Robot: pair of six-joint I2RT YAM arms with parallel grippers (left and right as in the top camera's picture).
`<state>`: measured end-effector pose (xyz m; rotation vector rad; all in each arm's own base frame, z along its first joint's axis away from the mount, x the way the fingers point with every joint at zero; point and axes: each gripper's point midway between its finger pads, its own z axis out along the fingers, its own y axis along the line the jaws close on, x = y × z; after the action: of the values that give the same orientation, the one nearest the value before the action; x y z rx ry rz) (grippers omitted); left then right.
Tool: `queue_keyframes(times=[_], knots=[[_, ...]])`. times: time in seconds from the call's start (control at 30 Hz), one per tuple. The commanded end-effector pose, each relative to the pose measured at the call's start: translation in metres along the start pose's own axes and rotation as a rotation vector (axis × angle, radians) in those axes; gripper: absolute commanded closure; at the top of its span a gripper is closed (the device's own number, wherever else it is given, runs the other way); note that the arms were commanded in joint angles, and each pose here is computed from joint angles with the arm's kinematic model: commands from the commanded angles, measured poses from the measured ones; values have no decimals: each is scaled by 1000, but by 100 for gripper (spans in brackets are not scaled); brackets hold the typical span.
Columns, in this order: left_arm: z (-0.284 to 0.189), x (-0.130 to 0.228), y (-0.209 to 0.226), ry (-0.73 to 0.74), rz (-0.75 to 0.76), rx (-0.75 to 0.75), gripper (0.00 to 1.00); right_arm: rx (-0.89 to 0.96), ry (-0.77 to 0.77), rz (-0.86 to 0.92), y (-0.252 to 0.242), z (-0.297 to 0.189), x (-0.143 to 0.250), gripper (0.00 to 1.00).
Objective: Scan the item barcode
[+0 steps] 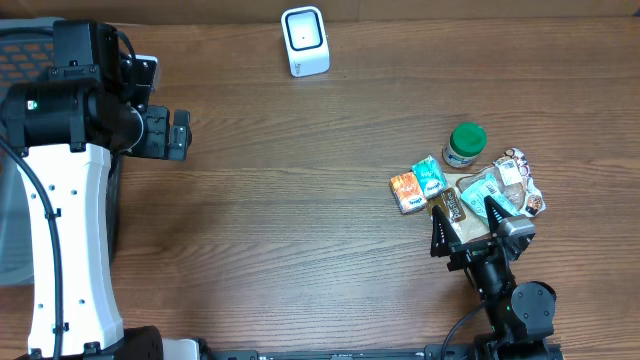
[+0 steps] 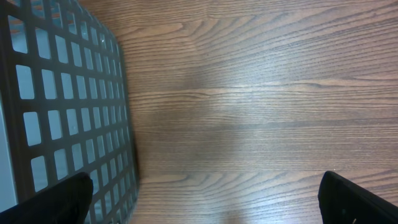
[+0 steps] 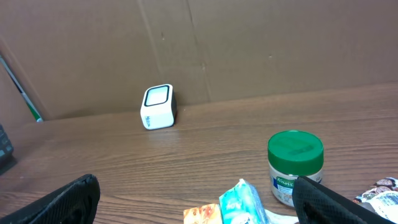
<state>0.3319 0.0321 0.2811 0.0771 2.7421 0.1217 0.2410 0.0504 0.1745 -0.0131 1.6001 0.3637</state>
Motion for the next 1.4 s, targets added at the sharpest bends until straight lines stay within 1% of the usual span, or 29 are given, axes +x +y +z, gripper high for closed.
queue_keyframes(times=[0.0,0.37,0.67,0.73,0.9,0.97,1.03,1.17,1.23,1.37], knots=[[-1,-2,0,-5,12,-3,0,10,-5,-5,-3,0,2,0],[-11,-1,1,-33,11,-11,0,10,-5,-5,-3,0,2,0],[-49,6,2,-141,5,-24,0,10,-5,-5,-3,0,2,0],[-65,6,0,-199,4,-19,1,11,-5,-5,-3,0,2,0],[-120,-6,-15,-475,19,55,1,10,-5,-5,-3,0,2,0],[-139,-4,-21,-584,30,71,1,10,-5,-5,-3,0,2,0],[-144,1,-23,-650,36,74,0,10,-5,-5,-3,0,2,0],[-136,15,-27,-755,43,64,0,11,-5,-5,-3,0,2,0],[-120,25,-34,-827,57,77,0,10,-5,-5,-3,0,2,0],[-94,36,-45,-916,84,107,0,11,-5,-5,-3,0,2,0]])
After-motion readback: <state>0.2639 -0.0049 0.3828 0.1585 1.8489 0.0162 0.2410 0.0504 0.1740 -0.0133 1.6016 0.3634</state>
